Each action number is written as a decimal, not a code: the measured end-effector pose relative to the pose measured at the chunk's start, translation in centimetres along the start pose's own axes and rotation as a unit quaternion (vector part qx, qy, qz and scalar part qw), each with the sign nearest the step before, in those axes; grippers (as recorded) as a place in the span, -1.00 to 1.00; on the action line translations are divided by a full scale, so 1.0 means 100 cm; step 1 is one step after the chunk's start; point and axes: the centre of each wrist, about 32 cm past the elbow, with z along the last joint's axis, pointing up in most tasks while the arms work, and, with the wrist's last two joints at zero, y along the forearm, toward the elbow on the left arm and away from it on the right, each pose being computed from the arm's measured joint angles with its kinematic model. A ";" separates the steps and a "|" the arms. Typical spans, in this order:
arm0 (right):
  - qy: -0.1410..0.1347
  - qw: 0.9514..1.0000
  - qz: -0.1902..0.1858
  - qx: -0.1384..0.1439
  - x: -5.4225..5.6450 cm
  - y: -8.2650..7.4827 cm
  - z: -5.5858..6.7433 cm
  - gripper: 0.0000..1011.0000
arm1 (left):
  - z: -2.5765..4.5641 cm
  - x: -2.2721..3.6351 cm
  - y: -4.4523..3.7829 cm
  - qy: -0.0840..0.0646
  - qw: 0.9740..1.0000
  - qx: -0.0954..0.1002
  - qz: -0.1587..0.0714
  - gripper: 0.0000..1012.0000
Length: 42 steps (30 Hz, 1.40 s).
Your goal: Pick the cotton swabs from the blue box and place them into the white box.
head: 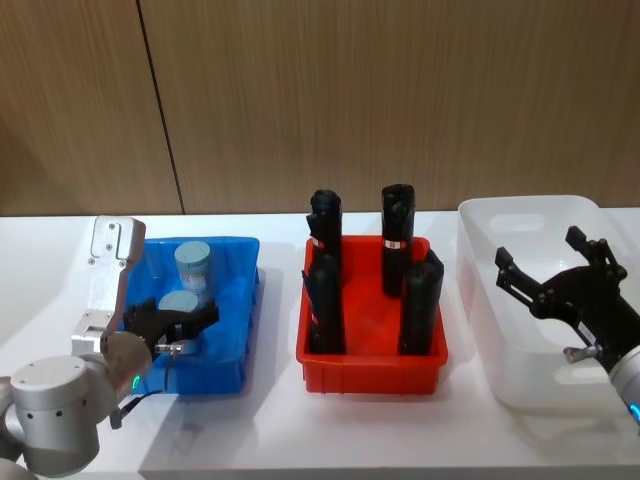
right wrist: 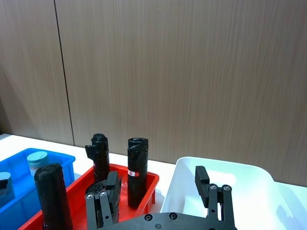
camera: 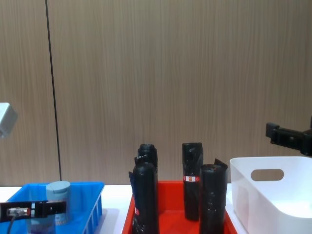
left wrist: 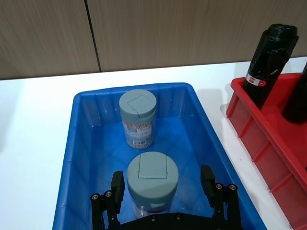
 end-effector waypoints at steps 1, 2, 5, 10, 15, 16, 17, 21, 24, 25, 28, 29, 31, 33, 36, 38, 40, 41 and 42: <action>0.000 1.000 0.000 0.000 0.000 0.000 0.000 0.98 | 0.0000 0.0000 -0.0009 0.001 1.000 0.001 0.000 0.98; 0.000 1.000 0.000 0.000 0.000 0.000 0.000 0.98 | 0.0001 -0.0001 -0.0018 0.002 1.000 0.002 0.001 0.98; 0.000 1.000 0.000 0.000 0.000 0.000 0.000 0.98 | 0.0006 0.0000 -0.0055 0.004 1.000 0.006 0.003 0.98; 0.000 1.000 0.000 0.000 0.000 0.000 0.000 0.98 | 0.0014 0.0001 -0.0103 0.003 1.000 0.013 0.007 0.98; 0.000 1.000 0.000 0.000 0.000 0.000 0.000 0.98 | 0.0033 0.0002 -0.0159 0.001 1.000 0.020 0.013 0.98; 0.000 1.000 0.000 0.000 0.000 0.000 0.000 0.98 | 0.0036 0.0001 -0.0166 0.000 1.000 0.021 0.014 0.98; 0.000 1.000 0.000 0.000 0.000 0.000 0.000 0.98 | 0.0042 0.0000 -0.0180 -0.001 1.000 0.023 0.015 0.98; 0.000 1.000 0.000 0.000 0.000 0.000 0.000 0.98 | 0.0051 0.0003 -0.0217 -0.003 0.999 0.028 0.019 0.98; 0.000 1.000 0.000 0.000 0.000 0.000 0.000 0.98 | 0.0057 0.0005 -0.0247 -0.004 0.999 0.033 0.020 0.98; 0.000 1.000 0.000 0.000 0.000 0.000 0.000 0.98 | 0.0061 0.0006 -0.0254 -0.004 0.999 0.033 0.020 0.98; 0.000 1.000 0.000 0.000 0.000 0.000 0.000 0.98 | 0.0059 0.0006 -0.0280 -0.005 0.999 0.037 0.020 0.87; 0.000 1.000 0.000 0.000 0.000 0.000 0.000 0.98 | 0.0059 0.0005 -0.0291 -0.005 0.999 0.039 0.019 0.79; 0.000 1.000 0.000 0.000 0.000 0.000 0.000 0.98 | 0.0059 0.0003 -0.0304 -0.005 0.999 0.041 0.019 0.73; 0.000 1.000 0.000 0.000 0.000 0.000 0.000 0.98 | 0.0058 -0.0001 -0.0318 -0.004 0.999 0.042 0.018 0.60; 0.000 1.000 0.000 0.000 0.000 0.000 0.000 0.98 | 0.0058 -0.0009 -0.0333 -0.004 0.999 0.043 0.017 0.44; 0.000 1.000 0.000 0.000 0.000 0.000 0.000 0.98 | 0.0058 -0.0016 -0.0339 -0.005 0.999 0.042 0.016 0.37; 0.000 1.000 0.000 0.000 0.000 0.000 0.000 0.98 | 0.0060 -0.0022 -0.0341 -0.006 0.999 0.042 0.015 0.32; 0.000 1.000 0.000 0.000 0.000 0.000 0.000 0.98 | 0.0060 -0.0024 -0.0341 -0.006 0.999 0.041 0.015 0.32; 0.000 1.000 0.000 0.000 0.000 0.000 0.000 0.98 | 0.0059 -0.0028 -0.0342 -0.006 0.999 0.041 0.014 0.32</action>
